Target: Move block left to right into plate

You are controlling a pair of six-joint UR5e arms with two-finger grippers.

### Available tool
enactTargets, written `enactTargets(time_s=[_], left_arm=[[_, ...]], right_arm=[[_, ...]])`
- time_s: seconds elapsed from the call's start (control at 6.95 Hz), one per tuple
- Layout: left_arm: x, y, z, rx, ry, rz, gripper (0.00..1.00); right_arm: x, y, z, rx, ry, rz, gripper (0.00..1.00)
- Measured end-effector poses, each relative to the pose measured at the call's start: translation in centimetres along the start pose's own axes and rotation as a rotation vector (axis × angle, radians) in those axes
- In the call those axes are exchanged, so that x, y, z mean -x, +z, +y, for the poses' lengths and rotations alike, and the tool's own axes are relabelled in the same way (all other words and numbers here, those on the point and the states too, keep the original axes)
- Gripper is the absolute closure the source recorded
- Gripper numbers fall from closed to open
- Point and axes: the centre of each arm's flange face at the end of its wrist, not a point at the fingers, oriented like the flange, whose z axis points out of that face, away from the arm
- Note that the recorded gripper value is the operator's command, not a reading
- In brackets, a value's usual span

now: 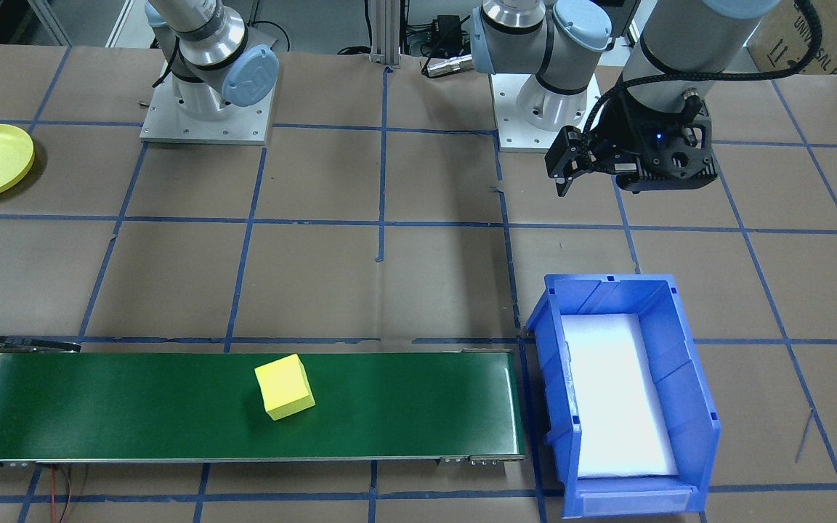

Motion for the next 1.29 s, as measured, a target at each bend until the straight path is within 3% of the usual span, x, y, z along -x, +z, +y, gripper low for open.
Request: enactTargets(time_s=[0.14, 0.29, 0.43, 0.58, 1.01, 1.29], left_arm=[[0.0, 0.4, 0.0, 0.007, 0.001, 0.001, 0.0], [0.0, 0.7, 0.1, 0.014, 0.001, 0.001, 0.0], [0.0, 1.0, 0.1, 0.019, 0.0, 0.001, 0.0], [0.0, 1.1, 0.0, 0.02, 0.001, 0.002, 0.0], [0.0, 1.0, -0.2, 0.007, -0.001, 0.003, 0.0], [0.0, 1.1, -0.2, 0.006, -0.001, 0.003, 0.0]], right_arm=[[-3.5, 2.4, 4.3, 0.008, 0.0, -0.015, 0.77], [-6.0, 5.0, 7.1, 0.009, -0.007, -0.02, 0.48], [-7.3, 7.4, 8.3, 0.013, -0.01, -0.031, 0.12], [-7.8, 8.8, 8.8, 0.017, -0.01, -0.041, 0.0], [-8.0, 7.3, 8.8, 0.016, -0.007, -0.024, 0.0], [-3.1, 1.9, 2.9, -0.046, -0.003, -0.011, 0.01]])
